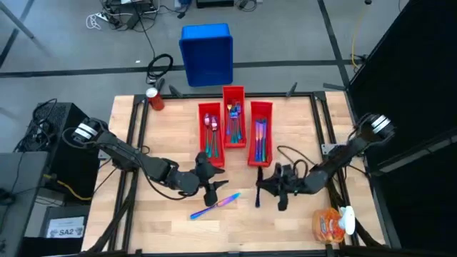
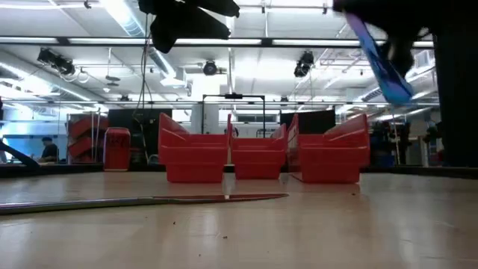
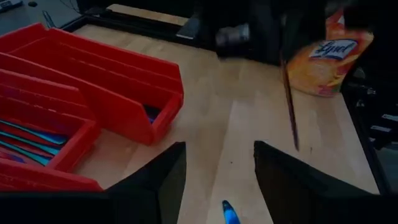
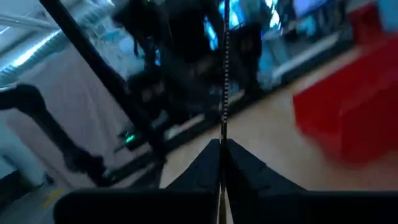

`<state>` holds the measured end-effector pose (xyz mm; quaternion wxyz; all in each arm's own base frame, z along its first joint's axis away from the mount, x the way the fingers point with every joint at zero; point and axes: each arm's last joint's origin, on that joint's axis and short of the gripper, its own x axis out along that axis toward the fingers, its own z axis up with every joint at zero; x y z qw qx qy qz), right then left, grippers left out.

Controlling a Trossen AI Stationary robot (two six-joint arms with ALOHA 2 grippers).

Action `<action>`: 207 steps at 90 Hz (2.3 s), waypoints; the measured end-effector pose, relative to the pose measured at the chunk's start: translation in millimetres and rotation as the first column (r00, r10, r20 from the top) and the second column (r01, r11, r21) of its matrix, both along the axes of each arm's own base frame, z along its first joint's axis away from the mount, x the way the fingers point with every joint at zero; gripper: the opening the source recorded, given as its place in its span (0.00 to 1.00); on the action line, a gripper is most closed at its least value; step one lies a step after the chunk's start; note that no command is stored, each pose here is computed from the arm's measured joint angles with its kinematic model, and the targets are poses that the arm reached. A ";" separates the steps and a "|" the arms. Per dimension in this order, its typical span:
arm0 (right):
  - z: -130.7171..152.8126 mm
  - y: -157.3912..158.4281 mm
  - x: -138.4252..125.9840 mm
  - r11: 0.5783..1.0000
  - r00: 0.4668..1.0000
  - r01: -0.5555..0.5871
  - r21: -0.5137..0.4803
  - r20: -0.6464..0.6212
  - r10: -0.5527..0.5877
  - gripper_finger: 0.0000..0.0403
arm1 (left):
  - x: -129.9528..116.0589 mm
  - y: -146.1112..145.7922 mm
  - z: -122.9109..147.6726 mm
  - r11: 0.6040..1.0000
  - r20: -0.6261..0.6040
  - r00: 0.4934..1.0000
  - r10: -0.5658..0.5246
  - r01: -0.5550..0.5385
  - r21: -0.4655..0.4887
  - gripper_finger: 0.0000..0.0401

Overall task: Sort silverware
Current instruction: Put the iridescent knife into the right orange bin

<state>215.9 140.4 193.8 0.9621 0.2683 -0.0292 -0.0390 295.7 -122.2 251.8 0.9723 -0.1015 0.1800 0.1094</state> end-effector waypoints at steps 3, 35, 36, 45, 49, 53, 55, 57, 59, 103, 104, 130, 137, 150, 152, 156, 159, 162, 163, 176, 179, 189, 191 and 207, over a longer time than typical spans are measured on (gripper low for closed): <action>7.4 -3.4 -3.4 0.999 1.000 0.027 -0.027 0.001 -0.027 0.00 | 0.0 0.0 0.0 1.000 0.000 1.000 0.000 0.000 0.000 0.42; 54.4 -58.7 -29.2 0.921 0.936 0.342 -0.188 -0.022 -0.352 0.00 | 0.1 0.1 0.0 1.000 -0.001 1.000 -0.002 0.002 -0.001 0.42; 54.7 -60.7 -29.0 0.918 0.933 0.348 -0.190 -0.023 -0.359 0.00 | 0.1 0.2 0.0 1.000 -0.001 1.000 -0.001 0.001 -0.001 0.42; 51.1 -77.5 -23.7 0.903 0.915 0.380 -0.198 -0.059 -0.398 0.00 | 0.1 0.3 0.0 1.000 -0.001 1.000 -0.001 0.001 -0.001 0.42; 47.6 -85.8 -20.4 0.904 0.911 0.385 -0.183 -0.083 -0.405 0.00 | 0.1 0.3 0.0 1.000 -0.001 1.000 -0.001 0.001 -0.001 0.42; 42.3 -94.6 -17.0 0.905 0.903 0.391 -0.167 -0.120 -0.412 0.00 | 0.1 0.3 0.0 1.000 -0.001 1.000 -0.001 0.001 -0.001 0.42; 39.2 -99.1 -15.2 0.906 0.899 0.393 -0.158 -0.142 -0.415 0.00 | 0.1 0.3 0.0 1.000 -0.001 1.000 -0.001 0.001 -0.001 0.42; 35.5 -103.8 -13.5 0.905 0.893 0.396 -0.152 -0.167 -0.419 0.00 | 0.2 0.3 0.0 1.000 0.000 1.000 -0.001 0.001 -0.001 0.42; 32.0 -108.2 -12.0 0.905 0.886 0.399 -0.146 -0.192 -0.422 0.00 | 0.2 0.3 0.0 1.000 0.000 1.000 -0.001 0.001 -0.001 0.42; 0.0 -179.4 -4.1 0.856 0.760 0.509 -0.090 -0.421 -0.496 0.09 | 0.1 0.3 0.0 1.000 -0.001 1.000 -0.001 0.001 0.000 0.42; 0.2 -180.4 -4.2 0.855 0.758 0.510 -0.095 -0.420 -0.499 0.10 | 0.1 0.3 0.0 1.000 -0.001 1.000 -0.002 0.002 0.000 0.42; 14.7 -195.6 -1.7 0.841 0.787 0.503 -0.199 -0.298 -0.541 0.43 | 0.1 0.3 0.0 1.000 -0.001 1.000 -0.002 0.002 0.000 0.42; 20.2 -196.0 -0.2 0.841 0.805 0.492 -0.226 -0.250 -0.538 0.51 | 0.1 0.3 -0.1 1.000 -0.001 1.000 -0.002 0.002 0.000 0.42; 31.2 -196.6 3.6 0.833 0.813 0.484 -0.268 -0.213 -0.541 0.61 | 0.1 0.2 -0.1 1.000 -0.001 1.000 -0.003 0.003 -0.006 0.42; 33.3 -196.2 4.5 0.833 0.815 0.480 -0.275 -0.212 -0.540 0.62 | 0.1 0.1 -0.2 1.000 -0.002 1.000 -0.006 0.006 -0.008 0.42; 36.6 -195.0 6.2 0.833 0.817 0.470 -0.293 -0.213 -0.536 0.64 | 0.1 -0.1 -0.3 1.000 -0.004 1.000 -0.011 0.010 -0.013 0.42; 38.8 -193.6 7.4 0.834 0.820 0.459 -0.307 -0.213 -0.531 0.64 | 0.0 -0.1 -0.5 1.000 -0.006 1.000 -0.011 0.011 -0.015 0.42; 41.4 -191.9 8.7 0.835 0.825 0.448 -0.320 -0.213 -0.524 0.65 | -0.1 0.0 -0.9 1.000 -0.010 1.000 -0.011 0.011 -0.014 0.42; 42.3 -191.4 9.2 0.835 0.826 0.445 -0.324 -0.211 -0.522 0.65 | -0.2 0.0 -1.0 1.000 -0.011 1.000 -0.011 0.011 -0.014 0.42; 53.9 -183.5 14.3 0.837 0.848 0.409 -0.364 -0.186 -0.496 0.64 | -1.1 0.4 -2.9 1.000 -0.031 0.999 -0.008 0.008 -0.011 0.42; 55.6 -181.0 15.2 0.837 0.853 0.397 -0.376 -0.186 -0.488 0.63 | -1.4 0.5 -3.6 1.000 -0.037 0.999 -0.007 0.006 -0.016 0.42; 59.0 -168.2 17.5 0.847 0.872 0.325 -0.422 -0.214 -0.441 0.60 | -3.3 -0.2 -7.3 0.998 -0.077 0.997 -0.029 0.025 -0.059 0.42; 58.9 -165.0 17.6 0.848 0.876 0.307 -0.431 -0.221 -0.429 0.60 | -3.9 -1.3 -7.8 0.997 -0.084 0.996 -0.041 0.035 -0.073 0.42; 57.6 -136.0 17.4 0.867 0.913 0.175 -0.466 -0.253 -0.320 0.57 | -9.7 -18.5 -15.3 0.982 -0.134 0.980 -0.147 0.129 -0.138 0.42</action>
